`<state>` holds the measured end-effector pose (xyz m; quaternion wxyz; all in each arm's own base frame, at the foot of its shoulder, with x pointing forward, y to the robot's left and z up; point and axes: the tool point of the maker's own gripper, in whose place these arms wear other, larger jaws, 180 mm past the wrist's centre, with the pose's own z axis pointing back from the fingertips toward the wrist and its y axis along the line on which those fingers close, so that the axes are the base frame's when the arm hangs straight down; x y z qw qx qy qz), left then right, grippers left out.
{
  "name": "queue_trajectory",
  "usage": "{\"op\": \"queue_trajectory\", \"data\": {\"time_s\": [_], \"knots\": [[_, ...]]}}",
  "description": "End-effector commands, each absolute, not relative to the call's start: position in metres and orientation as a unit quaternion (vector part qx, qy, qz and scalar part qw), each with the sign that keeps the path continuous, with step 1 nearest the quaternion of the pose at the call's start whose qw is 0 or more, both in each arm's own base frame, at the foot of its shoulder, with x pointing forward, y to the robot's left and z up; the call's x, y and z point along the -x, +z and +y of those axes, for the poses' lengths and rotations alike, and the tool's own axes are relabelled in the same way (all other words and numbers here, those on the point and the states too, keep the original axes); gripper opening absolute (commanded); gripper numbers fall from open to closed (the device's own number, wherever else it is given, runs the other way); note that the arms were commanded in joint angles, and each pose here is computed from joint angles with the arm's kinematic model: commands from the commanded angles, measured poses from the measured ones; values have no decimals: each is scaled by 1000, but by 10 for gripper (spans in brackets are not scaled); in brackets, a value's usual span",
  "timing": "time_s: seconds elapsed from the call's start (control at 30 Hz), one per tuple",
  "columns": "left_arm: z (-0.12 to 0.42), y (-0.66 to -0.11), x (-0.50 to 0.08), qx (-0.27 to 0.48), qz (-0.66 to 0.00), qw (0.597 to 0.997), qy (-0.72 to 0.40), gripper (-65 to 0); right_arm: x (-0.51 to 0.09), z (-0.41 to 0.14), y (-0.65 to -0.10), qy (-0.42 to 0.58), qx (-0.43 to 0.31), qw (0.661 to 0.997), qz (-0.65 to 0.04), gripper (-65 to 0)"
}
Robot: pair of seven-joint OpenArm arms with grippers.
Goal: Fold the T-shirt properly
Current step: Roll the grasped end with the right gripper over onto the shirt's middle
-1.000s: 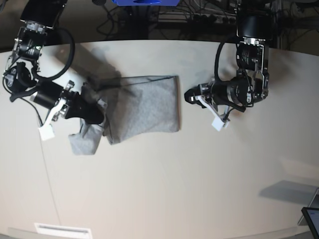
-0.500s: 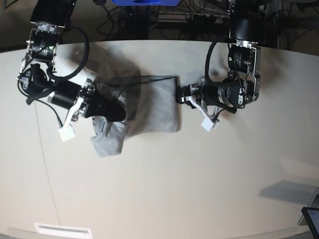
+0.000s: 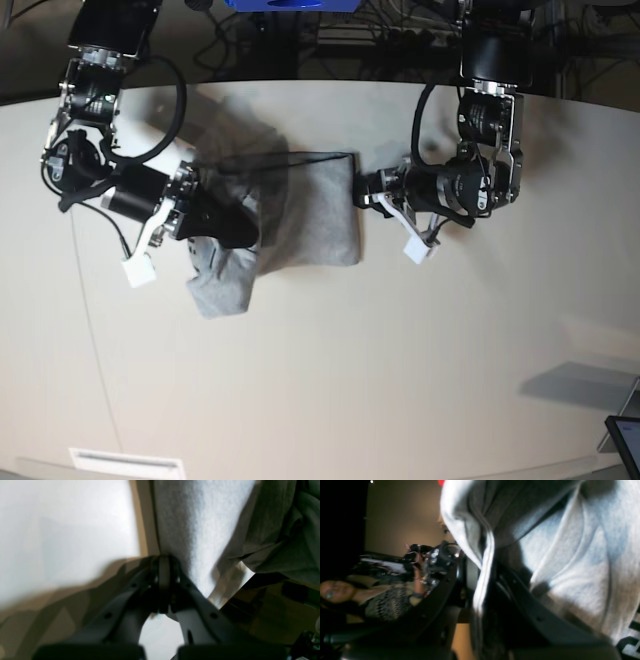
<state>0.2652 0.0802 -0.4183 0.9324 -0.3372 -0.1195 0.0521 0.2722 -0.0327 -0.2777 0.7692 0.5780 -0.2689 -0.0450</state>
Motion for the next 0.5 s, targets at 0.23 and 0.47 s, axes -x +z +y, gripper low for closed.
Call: {"op": "queue_trajectory", "data": {"time_s": [0.23, 0.47], "knots": [[90, -421, -265, 314, -117, 941, 48, -650, -278, -34, -272, -39, -572, 769, -282, -643], [90, -420, -266, 314, -118, 941, 47, -650, -272, -20, -280, -48, -574, 780, -243, -641]]}}
